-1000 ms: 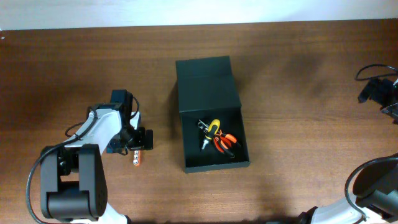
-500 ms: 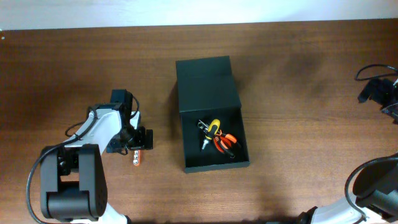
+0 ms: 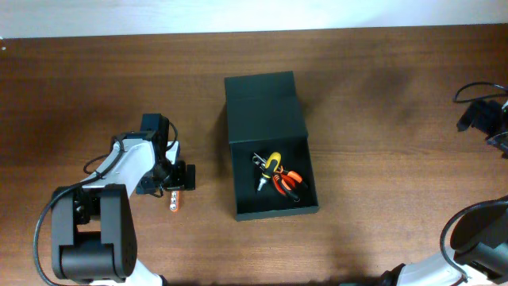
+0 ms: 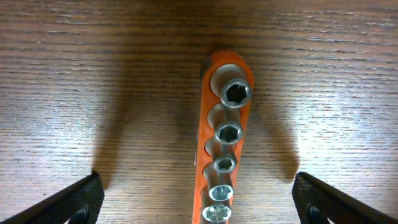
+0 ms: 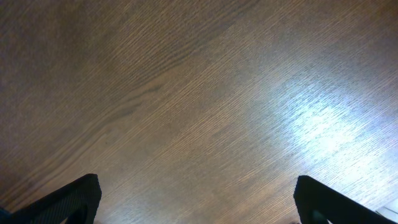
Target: Pack container
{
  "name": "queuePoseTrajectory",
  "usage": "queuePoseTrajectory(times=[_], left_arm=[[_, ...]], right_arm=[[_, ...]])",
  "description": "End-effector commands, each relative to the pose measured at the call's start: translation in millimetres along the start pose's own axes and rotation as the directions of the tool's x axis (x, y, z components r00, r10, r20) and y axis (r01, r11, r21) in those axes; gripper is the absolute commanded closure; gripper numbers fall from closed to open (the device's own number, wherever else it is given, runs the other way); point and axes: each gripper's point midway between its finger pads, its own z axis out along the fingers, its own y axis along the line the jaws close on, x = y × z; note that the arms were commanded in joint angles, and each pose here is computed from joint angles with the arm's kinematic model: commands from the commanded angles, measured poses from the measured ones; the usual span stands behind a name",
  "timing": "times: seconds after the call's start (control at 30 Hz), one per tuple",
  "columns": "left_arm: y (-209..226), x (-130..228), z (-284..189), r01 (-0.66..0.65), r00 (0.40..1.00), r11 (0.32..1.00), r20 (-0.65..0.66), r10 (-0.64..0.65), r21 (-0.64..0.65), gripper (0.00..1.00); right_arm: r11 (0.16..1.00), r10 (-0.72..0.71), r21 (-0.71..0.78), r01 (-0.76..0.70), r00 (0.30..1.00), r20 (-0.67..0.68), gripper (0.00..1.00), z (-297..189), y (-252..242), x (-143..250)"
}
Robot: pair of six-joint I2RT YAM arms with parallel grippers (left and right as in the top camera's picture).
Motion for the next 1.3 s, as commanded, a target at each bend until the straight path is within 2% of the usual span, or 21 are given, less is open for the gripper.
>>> queuePoseTrajectory(times=[0.0,0.27,0.4,0.63,0.9,1.07,1.27], left_arm=[[-14.1,1.6,7.5,-0.036,0.999,0.996,-0.015,0.037,0.076,0.01],[-23.5,1.2,6.5,-0.036,0.999,0.991,-0.012,0.038,0.131,0.0],[-23.5,1.2,6.5,-0.036,0.999,0.991,-0.012,0.038,0.131,0.29],[-23.5,1.2,6.5,-0.036,0.999,0.991,-0.012,0.038,0.13,0.38],[-23.4,1.5,6.5,-0.036,0.999,0.991,-0.014,0.038,0.13,0.56],[-23.1,1.5,6.5,-0.036,0.999,0.991,-0.014,0.038,0.128,0.61],[-21.5,2.8,6.7,-0.035,0.999,0.992,-0.019,0.038,0.119,0.62]], right_arm=[[1.0,0.004,-0.002,-0.004,1.0,0.001,0.01,-0.5,1.6,0.9],[1.0,0.004,-0.002,-0.004,1.0,0.001,0.01,-0.5,1.6,0.9],[1.0,0.004,-0.002,-0.004,1.0,0.001,0.01,-0.5,1.7,1.0],[1.0,0.004,-0.002,-0.004,1.0,0.001,0.01,-0.5,1.6,0.9],[1.0,0.004,-0.002,-0.004,1.0,0.001,0.01,-0.5,1.6,0.9],[1.0,0.004,-0.002,-0.004,1.0,0.001,0.01,-0.5,1.6,0.9],[1.0,0.004,-0.002,-0.004,1.0,0.001,0.01,-0.5,1.6,0.9]])
